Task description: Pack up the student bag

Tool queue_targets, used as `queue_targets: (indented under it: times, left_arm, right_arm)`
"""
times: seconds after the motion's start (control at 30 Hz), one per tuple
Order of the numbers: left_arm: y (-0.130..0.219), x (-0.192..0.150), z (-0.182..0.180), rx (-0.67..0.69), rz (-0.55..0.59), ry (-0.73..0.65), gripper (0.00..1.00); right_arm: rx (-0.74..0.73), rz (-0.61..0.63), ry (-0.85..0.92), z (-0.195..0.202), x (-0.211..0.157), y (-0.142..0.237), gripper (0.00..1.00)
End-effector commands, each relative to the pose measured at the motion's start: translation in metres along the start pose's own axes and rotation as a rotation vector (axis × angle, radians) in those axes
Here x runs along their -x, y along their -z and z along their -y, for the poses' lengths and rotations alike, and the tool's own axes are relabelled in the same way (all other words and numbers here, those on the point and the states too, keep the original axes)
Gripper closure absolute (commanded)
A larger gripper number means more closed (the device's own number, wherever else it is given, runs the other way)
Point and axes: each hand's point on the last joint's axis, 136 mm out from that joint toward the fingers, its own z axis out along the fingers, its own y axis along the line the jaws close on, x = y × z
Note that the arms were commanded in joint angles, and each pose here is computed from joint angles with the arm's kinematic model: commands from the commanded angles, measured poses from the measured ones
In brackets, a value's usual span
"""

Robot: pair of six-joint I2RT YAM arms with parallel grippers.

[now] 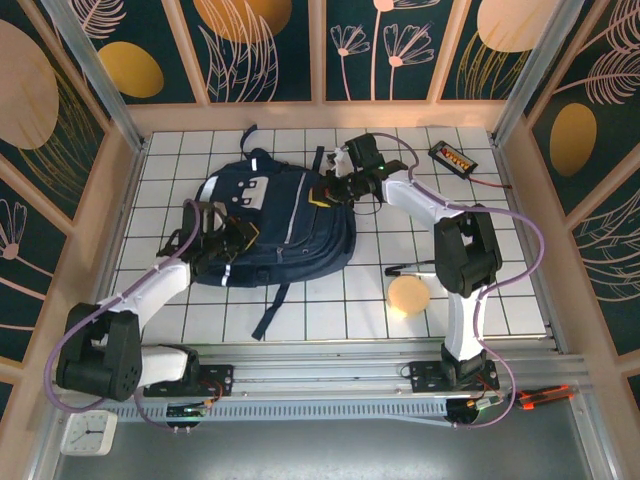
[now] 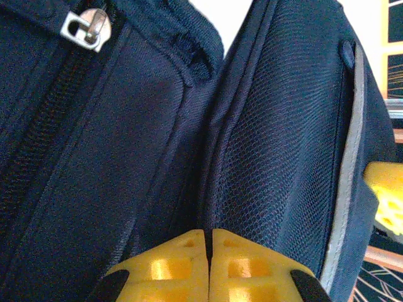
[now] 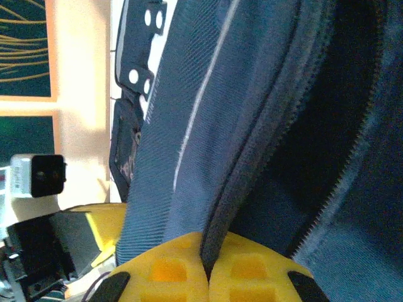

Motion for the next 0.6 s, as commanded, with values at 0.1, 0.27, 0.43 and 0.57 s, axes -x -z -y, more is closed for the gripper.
queue_targets:
  times: [0.1,0.27,0.43,0.57]
  left_arm:
    - [-0.001,0.042,0.022,0.074,-0.001,-0.249,1.0]
    - [0.009,0.06,0.038,0.112,0.019,-0.368,0.58]
    - [0.036,0.068,0.057,0.121,0.085,-0.482,0.01]
    - [0.041,0.059,0.07,0.053,0.062,-0.532,0.01]
  right_arm:
    - [0.092,0.096,-0.009,-0.043,-0.014,0.024,1.0]
    - [0.148,0.129,0.011,-0.073,-0.014,0.023,1.0]
    - [0.178,0.144,0.042,-0.091,0.003,0.021,1.0]
    - [0.163,0.121,0.032,-0.084,0.005,0.011,1.0]
